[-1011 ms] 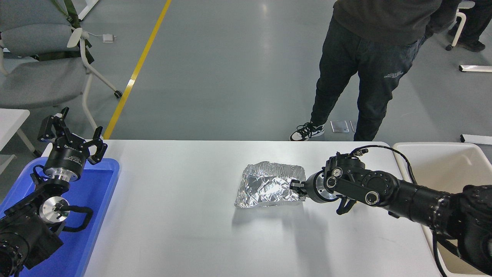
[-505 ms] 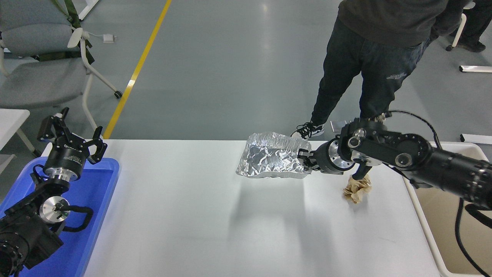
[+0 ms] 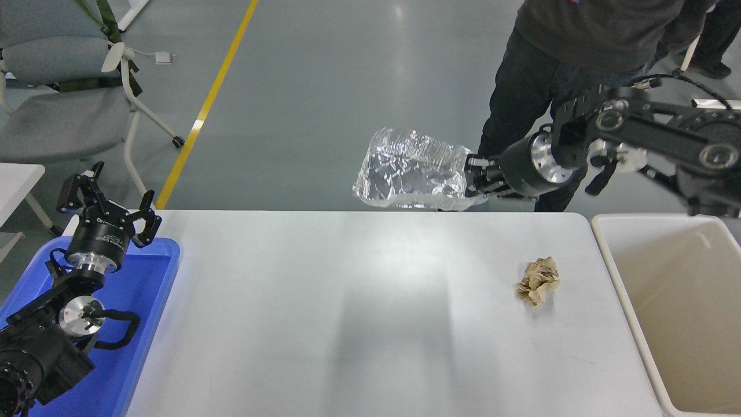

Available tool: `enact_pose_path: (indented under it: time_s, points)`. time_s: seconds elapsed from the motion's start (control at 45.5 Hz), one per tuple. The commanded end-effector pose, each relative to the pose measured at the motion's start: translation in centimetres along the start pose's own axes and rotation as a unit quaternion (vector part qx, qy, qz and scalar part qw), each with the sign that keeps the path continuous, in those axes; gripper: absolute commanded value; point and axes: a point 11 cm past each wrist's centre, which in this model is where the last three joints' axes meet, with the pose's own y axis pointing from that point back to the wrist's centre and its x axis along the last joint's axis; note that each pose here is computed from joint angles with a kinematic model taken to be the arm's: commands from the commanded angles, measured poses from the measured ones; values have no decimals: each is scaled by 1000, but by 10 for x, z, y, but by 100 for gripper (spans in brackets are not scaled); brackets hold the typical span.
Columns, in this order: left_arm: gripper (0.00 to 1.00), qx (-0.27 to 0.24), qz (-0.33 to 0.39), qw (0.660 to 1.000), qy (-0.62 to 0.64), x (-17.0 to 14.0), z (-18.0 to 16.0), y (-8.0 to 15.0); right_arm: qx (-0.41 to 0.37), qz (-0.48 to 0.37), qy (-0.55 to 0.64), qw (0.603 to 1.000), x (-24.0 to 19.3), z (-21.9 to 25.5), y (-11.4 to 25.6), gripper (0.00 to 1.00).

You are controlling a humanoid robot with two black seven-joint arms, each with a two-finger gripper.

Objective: Clean the table surface

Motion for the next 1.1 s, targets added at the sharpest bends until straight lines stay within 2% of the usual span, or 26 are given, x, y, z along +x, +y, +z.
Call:
enact_pose_path:
  time_s: [0.0,0.176,0.484,0.747,1.077]
  points:
    - [100,0,0,1000,0,0,0,0,1,12,12,1000,13,-2,27,0]
    - [100,0,0,1000,0,0,0,0,-48,49,-23,997,30,57,44,0]
    - [100,0,0,1000,0,0,0,0,-110,111,-128,979,45,170,108,0]
    - [100,0,0,1000,0,0,0,0,-162,189,-218,944,49,262,179,0]
    - [100,0,0,1000,0,0,0,0,-216,250,-295,896,35,342,240,0]
